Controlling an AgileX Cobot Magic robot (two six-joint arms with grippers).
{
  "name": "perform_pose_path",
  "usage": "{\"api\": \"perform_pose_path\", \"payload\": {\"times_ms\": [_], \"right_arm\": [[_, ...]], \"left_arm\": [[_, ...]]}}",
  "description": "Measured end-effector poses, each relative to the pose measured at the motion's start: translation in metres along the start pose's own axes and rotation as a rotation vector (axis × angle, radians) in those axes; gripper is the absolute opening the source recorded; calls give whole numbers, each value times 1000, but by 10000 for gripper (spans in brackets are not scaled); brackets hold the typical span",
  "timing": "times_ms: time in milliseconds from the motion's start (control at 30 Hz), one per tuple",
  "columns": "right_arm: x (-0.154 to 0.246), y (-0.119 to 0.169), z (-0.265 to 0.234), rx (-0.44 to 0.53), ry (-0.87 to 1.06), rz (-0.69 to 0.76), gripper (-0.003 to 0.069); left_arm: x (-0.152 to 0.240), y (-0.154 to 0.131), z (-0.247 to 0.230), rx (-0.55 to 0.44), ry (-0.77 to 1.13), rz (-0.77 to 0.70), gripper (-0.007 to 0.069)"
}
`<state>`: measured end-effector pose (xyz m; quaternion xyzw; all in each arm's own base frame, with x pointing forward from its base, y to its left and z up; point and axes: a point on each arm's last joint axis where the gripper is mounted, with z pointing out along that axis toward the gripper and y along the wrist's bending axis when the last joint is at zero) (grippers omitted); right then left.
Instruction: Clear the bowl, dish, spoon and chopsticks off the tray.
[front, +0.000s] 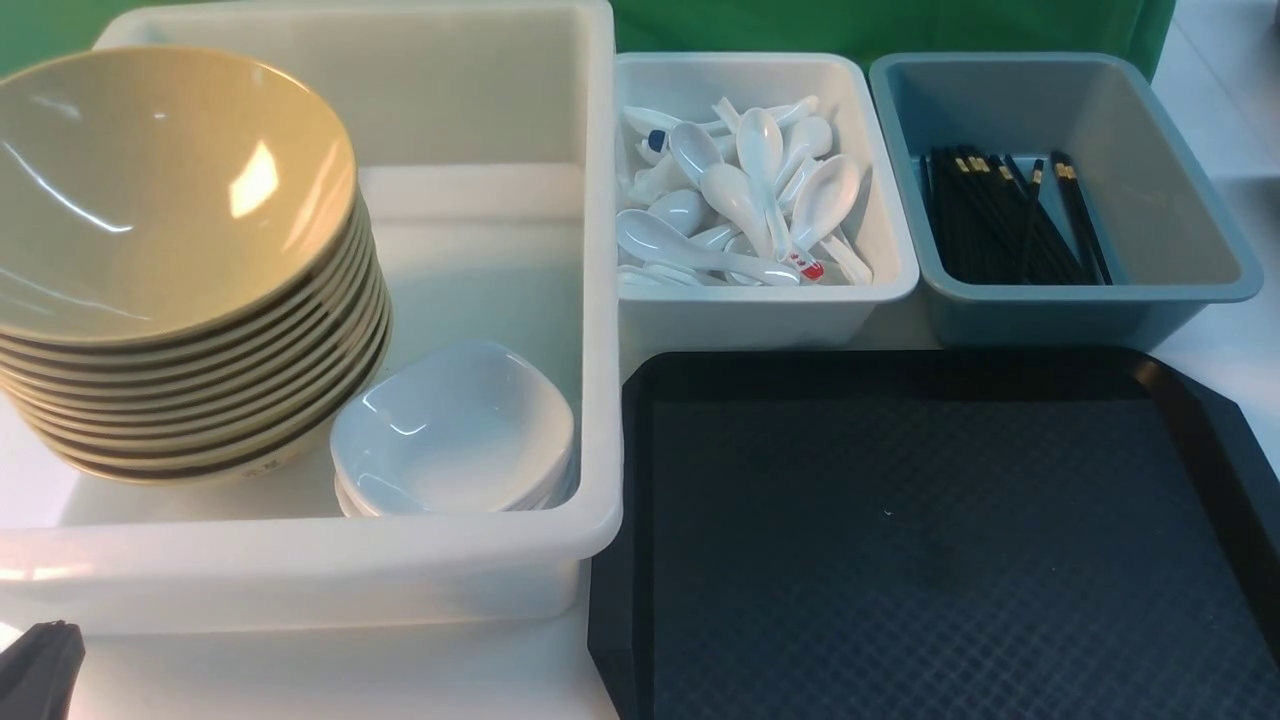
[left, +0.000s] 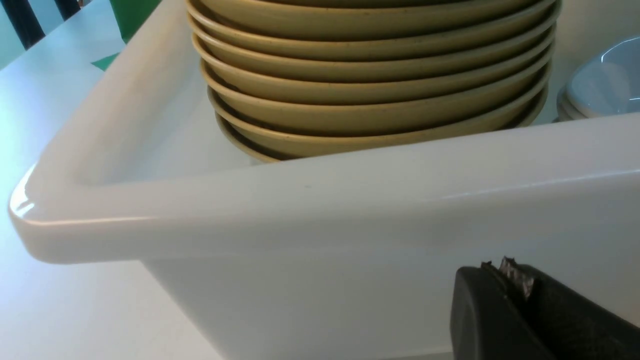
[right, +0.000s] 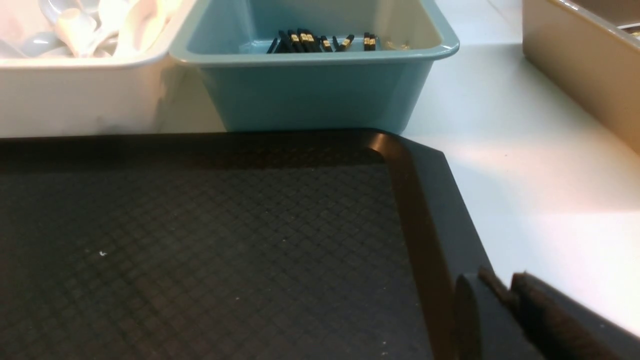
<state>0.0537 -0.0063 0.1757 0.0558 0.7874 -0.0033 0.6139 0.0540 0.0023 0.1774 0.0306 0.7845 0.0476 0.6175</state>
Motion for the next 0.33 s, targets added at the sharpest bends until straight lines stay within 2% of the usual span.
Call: {"api": "perform_pose_path", "payload": {"times_ms": [333], "right_arm": [[0, 0, 0, 0, 0, 0, 116]], "left_arm": [[0, 0, 0, -1, 0, 0, -11]]}}
